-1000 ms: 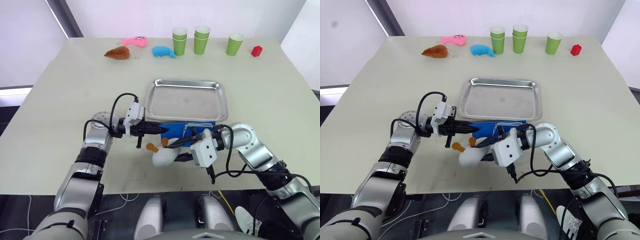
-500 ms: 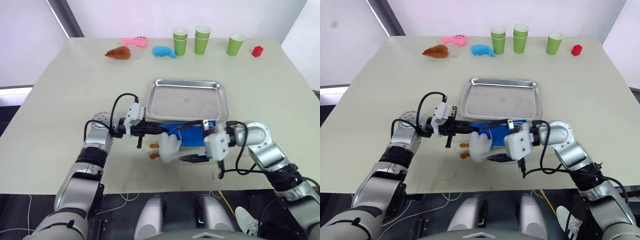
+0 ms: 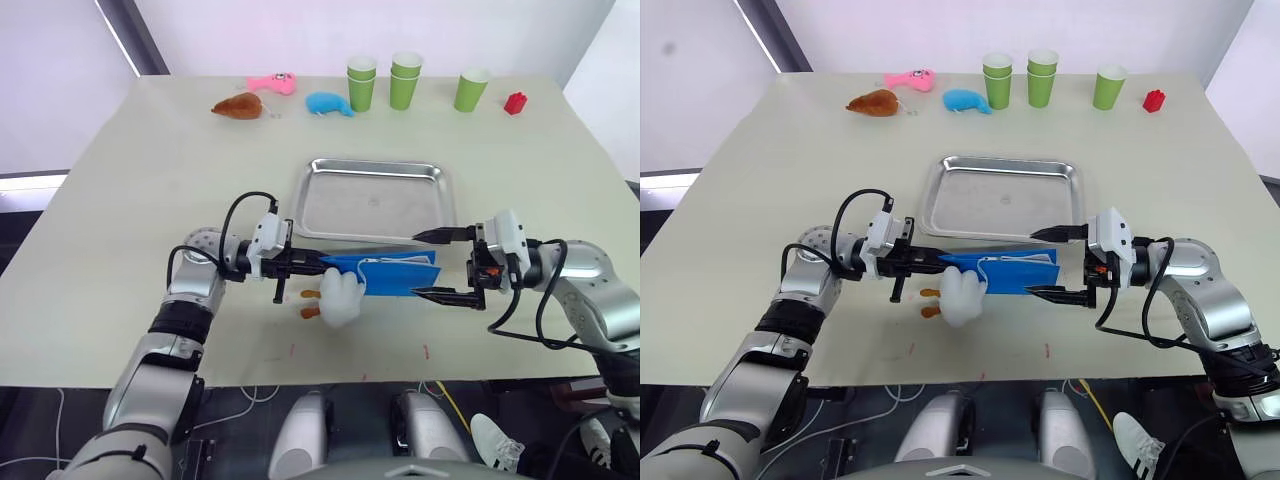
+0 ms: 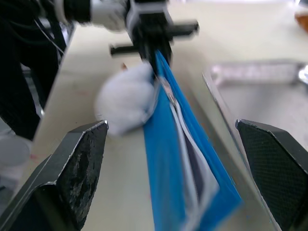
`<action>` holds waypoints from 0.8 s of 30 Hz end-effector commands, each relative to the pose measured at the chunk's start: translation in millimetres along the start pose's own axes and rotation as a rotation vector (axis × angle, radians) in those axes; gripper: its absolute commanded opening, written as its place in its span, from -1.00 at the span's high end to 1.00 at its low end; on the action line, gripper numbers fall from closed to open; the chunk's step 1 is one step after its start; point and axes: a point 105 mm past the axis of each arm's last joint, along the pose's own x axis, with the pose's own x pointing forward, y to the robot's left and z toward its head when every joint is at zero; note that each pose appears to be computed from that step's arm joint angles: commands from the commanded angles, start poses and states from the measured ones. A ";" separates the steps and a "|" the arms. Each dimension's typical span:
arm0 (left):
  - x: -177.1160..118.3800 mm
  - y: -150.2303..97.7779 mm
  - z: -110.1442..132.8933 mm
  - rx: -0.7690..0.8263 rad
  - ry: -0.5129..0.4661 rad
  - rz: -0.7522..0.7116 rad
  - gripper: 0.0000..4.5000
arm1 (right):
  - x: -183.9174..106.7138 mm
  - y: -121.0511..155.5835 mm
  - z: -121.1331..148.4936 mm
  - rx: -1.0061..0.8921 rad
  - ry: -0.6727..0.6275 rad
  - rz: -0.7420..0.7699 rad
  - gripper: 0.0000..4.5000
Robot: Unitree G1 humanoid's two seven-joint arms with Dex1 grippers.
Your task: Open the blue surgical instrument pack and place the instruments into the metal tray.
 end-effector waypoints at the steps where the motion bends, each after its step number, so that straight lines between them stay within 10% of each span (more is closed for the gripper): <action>1: 4.3 -9.7 -2.1 -0.007 0.019 -0.072 1.00 | 1.3 -2.2 -5.8 -0.004 0.025 -0.001 -0.98; 6: 4.8 -8.4 2.2 -0.001 0.017 -0.072 1.00 | 10.1 -5.9 -9.3 0.014 0.008 0.008 -0.88; 17: 4.7 -6.2 3.1 -0.021 0.030 -0.053 1.00 | 13.5 -3.9 -4.5 0.024 -0.039 0.037 0.99; 24: 0.7 -0.9 2.6 -0.066 0.045 -0.030 1.00 | 12.0 -3.0 -10.4 0.019 -0.014 0.034 0.99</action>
